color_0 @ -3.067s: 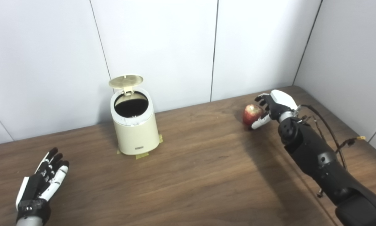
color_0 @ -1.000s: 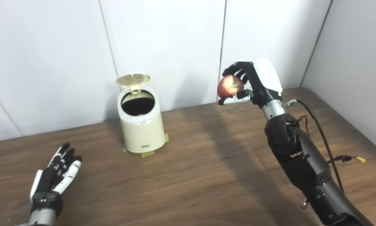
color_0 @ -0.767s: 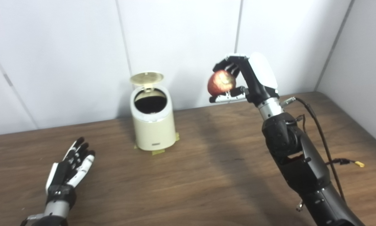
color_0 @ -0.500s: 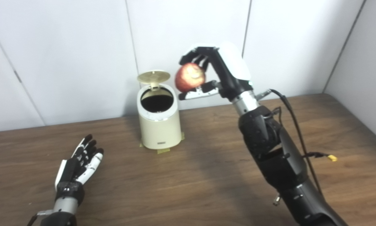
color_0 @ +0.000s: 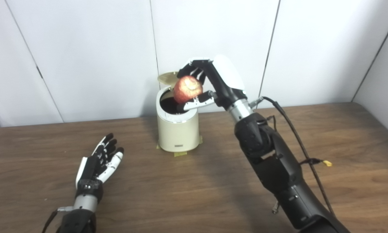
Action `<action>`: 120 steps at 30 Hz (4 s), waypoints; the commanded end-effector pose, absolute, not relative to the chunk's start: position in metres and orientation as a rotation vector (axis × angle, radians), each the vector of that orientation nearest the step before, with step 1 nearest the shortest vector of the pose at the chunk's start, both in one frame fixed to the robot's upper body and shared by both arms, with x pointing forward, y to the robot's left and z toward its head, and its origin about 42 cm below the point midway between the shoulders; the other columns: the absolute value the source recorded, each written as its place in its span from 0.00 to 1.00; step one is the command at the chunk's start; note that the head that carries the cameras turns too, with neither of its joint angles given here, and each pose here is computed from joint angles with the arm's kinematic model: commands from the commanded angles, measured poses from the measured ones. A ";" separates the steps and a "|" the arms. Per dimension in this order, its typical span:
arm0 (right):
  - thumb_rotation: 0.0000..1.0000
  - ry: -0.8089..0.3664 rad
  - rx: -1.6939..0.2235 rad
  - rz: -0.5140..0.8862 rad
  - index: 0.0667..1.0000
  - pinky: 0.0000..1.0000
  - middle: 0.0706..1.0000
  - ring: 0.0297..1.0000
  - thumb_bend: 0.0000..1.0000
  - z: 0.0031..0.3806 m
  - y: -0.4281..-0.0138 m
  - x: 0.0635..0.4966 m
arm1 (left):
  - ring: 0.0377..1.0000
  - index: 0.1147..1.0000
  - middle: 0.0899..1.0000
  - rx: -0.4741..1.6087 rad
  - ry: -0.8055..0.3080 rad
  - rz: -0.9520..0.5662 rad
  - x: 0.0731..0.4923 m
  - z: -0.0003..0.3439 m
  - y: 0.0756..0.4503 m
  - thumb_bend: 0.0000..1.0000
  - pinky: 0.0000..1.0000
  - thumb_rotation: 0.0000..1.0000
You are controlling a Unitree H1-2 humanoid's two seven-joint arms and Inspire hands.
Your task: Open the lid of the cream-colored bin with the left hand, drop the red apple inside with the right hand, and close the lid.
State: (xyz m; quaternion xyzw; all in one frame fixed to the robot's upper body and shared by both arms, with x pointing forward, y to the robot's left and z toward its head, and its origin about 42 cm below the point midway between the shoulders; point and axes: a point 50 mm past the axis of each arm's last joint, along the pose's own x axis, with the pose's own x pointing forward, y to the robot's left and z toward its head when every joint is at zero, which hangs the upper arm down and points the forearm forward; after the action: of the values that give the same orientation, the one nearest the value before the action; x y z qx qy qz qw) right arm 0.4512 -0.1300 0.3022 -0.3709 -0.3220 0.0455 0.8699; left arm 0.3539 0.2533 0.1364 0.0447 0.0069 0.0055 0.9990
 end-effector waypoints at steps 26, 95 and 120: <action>0.00 -0.686 -0.767 0.090 0.47 0.36 0.47 0.40 0.50 0.309 -0.094 0.488 | 0.93 0.92 0.90 0.105 -0.048 0.015 0.358 0.154 0.241 0.36 0.96 0.30; 0.00 -0.647 -0.661 0.002 0.46 0.35 0.45 0.40 0.50 0.299 -0.113 0.478 | 0.94 0.94 0.92 0.111 -0.029 0.003 0.356 0.154 0.245 0.37 0.95 0.33; 0.08 -0.218 -0.184 -0.060 0.47 0.55 0.57 0.58 0.51 0.250 -0.222 0.398 | 0.91 0.95 0.91 0.087 -0.046 -0.004 0.359 0.153 0.253 0.35 0.97 0.34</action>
State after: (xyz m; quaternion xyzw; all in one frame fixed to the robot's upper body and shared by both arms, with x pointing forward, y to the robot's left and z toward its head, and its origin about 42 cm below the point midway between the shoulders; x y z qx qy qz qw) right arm 0.3977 -0.2222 0.2299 -0.0993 -0.0762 -0.0397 0.9913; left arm 0.3497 0.2524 0.1371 0.0398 0.0119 0.0011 0.9991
